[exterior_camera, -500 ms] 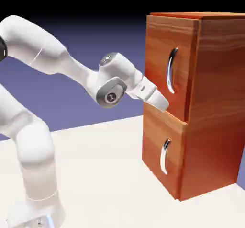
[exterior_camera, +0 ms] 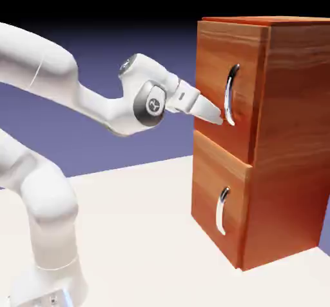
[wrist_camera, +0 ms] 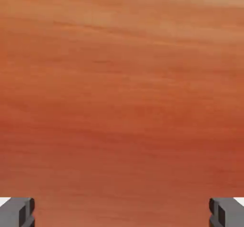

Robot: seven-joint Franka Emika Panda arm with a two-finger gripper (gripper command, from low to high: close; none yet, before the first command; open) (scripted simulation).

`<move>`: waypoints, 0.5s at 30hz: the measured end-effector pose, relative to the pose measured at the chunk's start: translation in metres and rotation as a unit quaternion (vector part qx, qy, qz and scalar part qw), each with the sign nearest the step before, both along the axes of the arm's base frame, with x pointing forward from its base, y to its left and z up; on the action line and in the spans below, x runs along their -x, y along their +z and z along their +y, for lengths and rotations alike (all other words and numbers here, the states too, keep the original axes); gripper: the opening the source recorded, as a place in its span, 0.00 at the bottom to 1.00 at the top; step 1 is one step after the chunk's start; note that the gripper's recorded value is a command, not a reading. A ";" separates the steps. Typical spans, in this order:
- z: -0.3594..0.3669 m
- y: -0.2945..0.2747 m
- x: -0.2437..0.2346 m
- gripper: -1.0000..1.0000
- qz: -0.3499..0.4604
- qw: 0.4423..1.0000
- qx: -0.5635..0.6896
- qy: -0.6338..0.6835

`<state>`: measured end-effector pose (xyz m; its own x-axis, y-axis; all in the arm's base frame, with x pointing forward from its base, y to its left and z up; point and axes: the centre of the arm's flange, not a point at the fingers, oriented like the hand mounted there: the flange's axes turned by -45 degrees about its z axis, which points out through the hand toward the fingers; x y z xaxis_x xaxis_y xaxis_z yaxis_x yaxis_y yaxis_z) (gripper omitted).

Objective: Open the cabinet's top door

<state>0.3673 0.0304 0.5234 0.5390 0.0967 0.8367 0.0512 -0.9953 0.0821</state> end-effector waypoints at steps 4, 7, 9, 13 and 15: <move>0.001 0.010 0.008 0.50 -0.025 1.000 0.002 0.001; 0.001 0.015 0.013 0.50 -0.044 0.999 0.002 0.001; 0.000 0.019 0.017 0.50 -0.057 0.998 0.002 0.001; -0.003 0.024 0.025 0.50 -0.084 0.997 0.001 0.001; -0.006 0.026 0.029 0.50 -0.097 0.995 -0.001 0.001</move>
